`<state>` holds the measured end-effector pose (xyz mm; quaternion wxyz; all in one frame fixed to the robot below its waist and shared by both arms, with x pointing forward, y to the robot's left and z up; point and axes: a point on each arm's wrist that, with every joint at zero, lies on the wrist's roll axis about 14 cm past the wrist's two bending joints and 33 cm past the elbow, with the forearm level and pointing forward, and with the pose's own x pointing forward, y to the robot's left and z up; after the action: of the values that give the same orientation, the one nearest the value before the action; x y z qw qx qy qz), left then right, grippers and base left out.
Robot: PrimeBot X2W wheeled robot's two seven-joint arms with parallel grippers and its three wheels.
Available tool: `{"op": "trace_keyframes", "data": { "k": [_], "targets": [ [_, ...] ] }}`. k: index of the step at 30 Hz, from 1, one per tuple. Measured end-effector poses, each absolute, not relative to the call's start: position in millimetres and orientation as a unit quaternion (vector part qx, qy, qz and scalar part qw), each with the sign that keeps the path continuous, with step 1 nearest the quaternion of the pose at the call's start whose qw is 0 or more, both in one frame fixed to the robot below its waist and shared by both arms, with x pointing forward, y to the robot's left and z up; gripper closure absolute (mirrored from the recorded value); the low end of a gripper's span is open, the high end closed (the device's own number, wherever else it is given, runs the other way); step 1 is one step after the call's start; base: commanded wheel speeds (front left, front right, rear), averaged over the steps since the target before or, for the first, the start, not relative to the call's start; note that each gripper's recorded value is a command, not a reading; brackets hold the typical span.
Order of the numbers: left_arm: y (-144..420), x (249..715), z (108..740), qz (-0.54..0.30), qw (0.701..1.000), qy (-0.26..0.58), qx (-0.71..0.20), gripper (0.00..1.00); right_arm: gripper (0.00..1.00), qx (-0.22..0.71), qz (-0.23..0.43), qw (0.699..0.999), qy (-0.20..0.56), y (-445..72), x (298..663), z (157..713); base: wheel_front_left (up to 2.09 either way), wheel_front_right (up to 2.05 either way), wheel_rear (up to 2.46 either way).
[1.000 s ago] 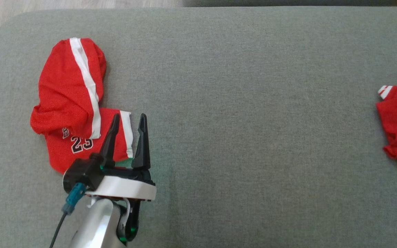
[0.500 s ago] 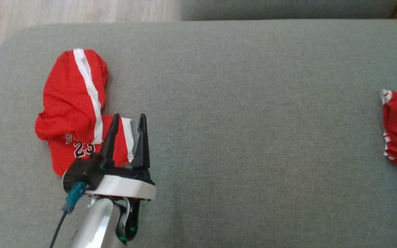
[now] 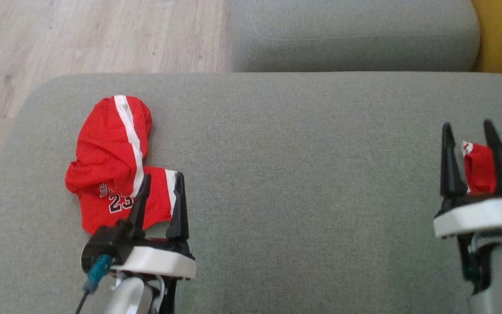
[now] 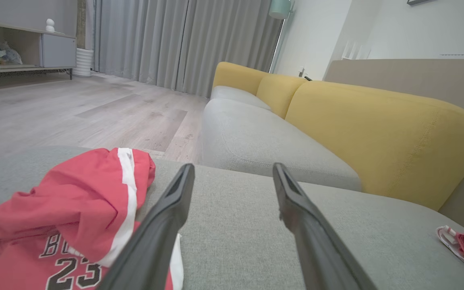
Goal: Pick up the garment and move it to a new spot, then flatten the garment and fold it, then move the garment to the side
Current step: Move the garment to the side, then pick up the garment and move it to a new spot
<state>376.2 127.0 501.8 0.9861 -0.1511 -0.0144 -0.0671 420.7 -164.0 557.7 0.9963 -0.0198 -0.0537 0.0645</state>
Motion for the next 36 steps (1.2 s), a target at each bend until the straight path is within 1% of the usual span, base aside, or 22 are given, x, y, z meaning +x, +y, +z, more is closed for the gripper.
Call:
{"op": "trace_keyframes", "data": {
  "k": [2,4,8,11,17,36],
  "targets": [
    [126.2,369.5,501.0,-0.07,0.987,-0.014,-0.144,0.0,0.0,0.016,0.067,0.995,-0.072,-157.6,406.4,556.0,0.0,0.0,0.0],
    [126.9,364.6,497.9,-0.069,0.987,-0.011,-0.142,0.0,0.0,0.023,0.07,0.995,-0.07,-155.1,396.9,545.5,0.0,0.0,0.0],
    [133.1,357.1,491.9,-0.055,0.987,-0.004,-0.151,0.0,0.0,0.049,0.072,0.996,-0.028,-151.4,376.3,507.2,0.0,0.0,0.0],
    [134.6,354.3,491.7,-0.05,0.987,-0.004,-0.155,0.0,0.0,0.059,0.071,0.996,-0.012,-150.9,366.1,492.8,0.0,0.0,0.0],
    [132.2,351.8,491.8,-0.052,0.986,-0.004,-0.156,0.0,0.0,0.059,0.074,0.996,0.003,-148.3,361.6,481.7,0.0,0.0,0.0],
    [135.0,350.8,491.1,-0.046,0.987,-0.004,-0.156,0.0,0.0,0.066,0.077,0.995,-0.006,-146.1,363.9,487.2,0.0,0.0,0.0]
  ]
}}
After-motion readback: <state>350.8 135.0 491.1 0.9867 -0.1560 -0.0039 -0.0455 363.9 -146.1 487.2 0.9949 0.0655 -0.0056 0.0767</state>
